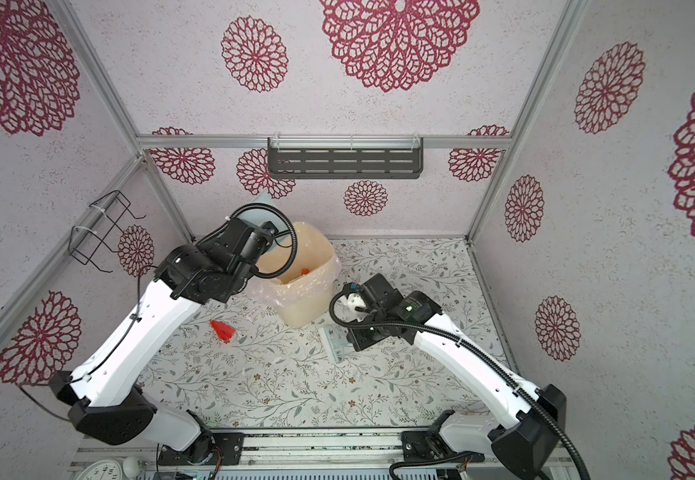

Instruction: Sweep away the paper scraps from the table

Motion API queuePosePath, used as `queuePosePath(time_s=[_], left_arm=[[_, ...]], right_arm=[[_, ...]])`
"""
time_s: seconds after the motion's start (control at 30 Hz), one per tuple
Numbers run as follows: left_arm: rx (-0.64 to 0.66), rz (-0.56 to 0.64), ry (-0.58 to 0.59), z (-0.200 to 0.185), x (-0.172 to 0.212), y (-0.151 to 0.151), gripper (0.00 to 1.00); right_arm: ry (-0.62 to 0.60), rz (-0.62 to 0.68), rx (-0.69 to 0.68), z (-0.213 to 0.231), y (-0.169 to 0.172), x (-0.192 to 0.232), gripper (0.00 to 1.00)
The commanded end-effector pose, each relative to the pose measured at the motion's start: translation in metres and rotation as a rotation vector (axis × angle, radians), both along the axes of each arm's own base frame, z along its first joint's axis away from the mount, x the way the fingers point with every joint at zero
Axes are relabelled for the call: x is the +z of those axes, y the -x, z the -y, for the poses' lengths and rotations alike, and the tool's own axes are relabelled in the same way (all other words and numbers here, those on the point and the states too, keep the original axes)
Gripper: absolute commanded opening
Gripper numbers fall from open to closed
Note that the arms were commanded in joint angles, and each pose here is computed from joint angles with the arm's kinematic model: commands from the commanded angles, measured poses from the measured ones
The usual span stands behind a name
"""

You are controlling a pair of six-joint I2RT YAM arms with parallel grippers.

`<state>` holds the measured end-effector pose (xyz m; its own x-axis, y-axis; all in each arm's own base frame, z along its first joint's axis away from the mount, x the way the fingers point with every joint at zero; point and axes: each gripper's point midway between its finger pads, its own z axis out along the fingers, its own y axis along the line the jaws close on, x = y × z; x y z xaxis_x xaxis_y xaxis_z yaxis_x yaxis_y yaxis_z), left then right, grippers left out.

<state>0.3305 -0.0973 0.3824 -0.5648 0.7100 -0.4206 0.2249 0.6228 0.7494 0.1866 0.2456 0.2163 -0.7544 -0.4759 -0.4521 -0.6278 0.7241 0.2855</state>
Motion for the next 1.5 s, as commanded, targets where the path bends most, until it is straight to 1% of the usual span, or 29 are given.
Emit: queuePosePath(time_s=[0.0,0.07,0.2,0.37,0.47,0.57,0.83,0.97,1.2,1.27,1.33,1.47], left_arm=[[0.069,-0.009,0.257,-0.008,-0.011,0.018,0.0],[0.104,-0.009,0.323,-0.02,-0.013,0.026,0.0],[0.17,-0.01,0.402,-0.042,-0.017,0.039,0.0],[0.228,-0.019,0.478,-0.062,-0.024,0.049,0.0],[0.257,-0.024,0.511,-0.071,-0.029,0.051,0.0],[0.276,-0.031,0.525,-0.076,-0.036,0.051,0.0],[0.313,-0.019,0.569,-0.088,-0.043,0.052,0.0],[0.325,-0.021,0.591,-0.09,-0.046,0.053,0.0],[0.339,-0.039,0.616,-0.093,-0.054,0.058,0.0],[0.343,-0.046,0.617,-0.094,-0.058,0.058,0.0],[0.346,-0.048,0.624,-0.096,-0.06,0.059,0.0],[0.349,-0.058,0.634,-0.096,-0.063,0.061,0.0]], right_arm=[[0.011,0.16,0.165,-0.027,0.011,0.011,0.0],[0.015,0.218,0.237,-0.048,0.018,0.013,0.0],[0.019,0.355,0.379,-0.092,0.027,0.02,0.0],[0.103,0.531,0.573,-0.15,0.031,0.018,0.0],[0.145,0.647,0.645,-0.178,0.02,0.02,0.0],[0.163,0.759,0.701,-0.203,0.008,0.027,0.0],[0.251,1.046,0.782,-0.255,-0.028,0.035,0.0],[0.308,1.182,0.821,-0.278,-0.046,0.029,0.0],[0.33,1.34,0.84,-0.319,-0.076,0.017,0.0],[0.313,1.377,0.834,-0.332,-0.084,0.012,0.0],[0.305,1.397,0.837,-0.343,-0.091,0.003,0.0],[0.334,1.391,0.89,-0.362,-0.098,-0.029,0.0]])
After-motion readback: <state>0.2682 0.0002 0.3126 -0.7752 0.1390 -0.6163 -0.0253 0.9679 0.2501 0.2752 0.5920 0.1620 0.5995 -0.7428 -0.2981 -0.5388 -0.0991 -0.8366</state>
